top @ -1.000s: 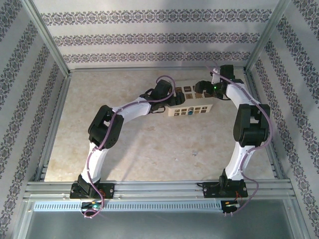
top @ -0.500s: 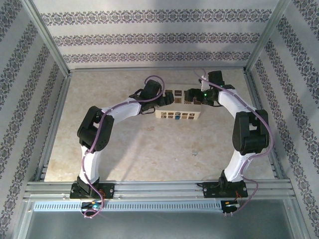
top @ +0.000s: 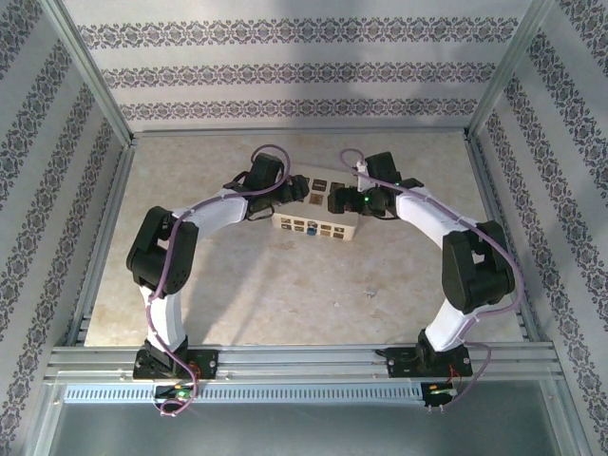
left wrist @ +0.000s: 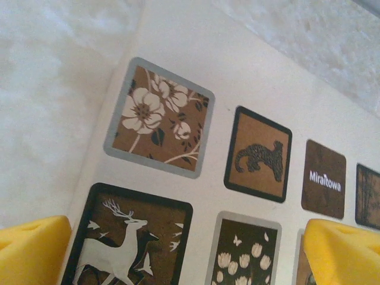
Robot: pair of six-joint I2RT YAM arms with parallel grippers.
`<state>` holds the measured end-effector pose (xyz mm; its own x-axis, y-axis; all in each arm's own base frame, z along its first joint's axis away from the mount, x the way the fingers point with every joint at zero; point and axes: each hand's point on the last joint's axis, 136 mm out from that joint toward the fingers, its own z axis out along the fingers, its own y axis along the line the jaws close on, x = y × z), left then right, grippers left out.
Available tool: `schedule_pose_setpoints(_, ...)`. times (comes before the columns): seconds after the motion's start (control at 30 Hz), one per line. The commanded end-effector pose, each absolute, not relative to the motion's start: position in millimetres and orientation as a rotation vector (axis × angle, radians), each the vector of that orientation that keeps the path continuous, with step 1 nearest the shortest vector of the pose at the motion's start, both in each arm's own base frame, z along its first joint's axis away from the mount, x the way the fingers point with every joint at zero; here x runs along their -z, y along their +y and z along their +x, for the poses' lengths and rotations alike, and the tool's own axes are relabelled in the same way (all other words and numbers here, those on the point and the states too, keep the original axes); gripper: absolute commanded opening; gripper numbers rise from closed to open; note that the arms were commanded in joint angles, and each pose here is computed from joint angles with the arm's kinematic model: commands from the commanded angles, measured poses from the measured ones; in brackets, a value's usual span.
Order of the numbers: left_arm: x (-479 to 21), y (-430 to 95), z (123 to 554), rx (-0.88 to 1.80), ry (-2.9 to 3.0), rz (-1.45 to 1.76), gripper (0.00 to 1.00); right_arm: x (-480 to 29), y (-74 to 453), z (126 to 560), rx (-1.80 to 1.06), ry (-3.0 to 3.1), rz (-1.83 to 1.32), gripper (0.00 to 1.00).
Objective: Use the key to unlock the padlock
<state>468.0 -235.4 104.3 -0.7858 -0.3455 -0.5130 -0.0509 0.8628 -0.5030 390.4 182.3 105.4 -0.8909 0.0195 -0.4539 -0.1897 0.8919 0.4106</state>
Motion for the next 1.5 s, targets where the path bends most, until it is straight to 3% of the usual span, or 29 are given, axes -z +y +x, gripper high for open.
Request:
schedule_pose_setpoints(0.0,-135.5,-248.2,467.4,0.738,2.35,-0.212,0.99,-111.9,212.2,371.4,-0.742,2.584,-0.155,0.98)
schedule_pose_setpoints(0.6,-132.6,-217.9,465.7,0.678,2.338,-0.264,0.99,-112.0,233.5,341.4,-0.741,2.57,-0.173,0.98)
schedule_pose_setpoints(1.1,-172.0,-173.9,455.8,0.578,2.233,-0.269,0.99,-121.0,159.4,333.1,-0.514,2.55,-0.017,0.98)
schedule_pose_setpoints(1.47,-211.2,-146.3,411.9,0.486,2.133,-0.177,0.99,-138.6,122.9,298.2,-0.399,2.604,0.016,0.98)
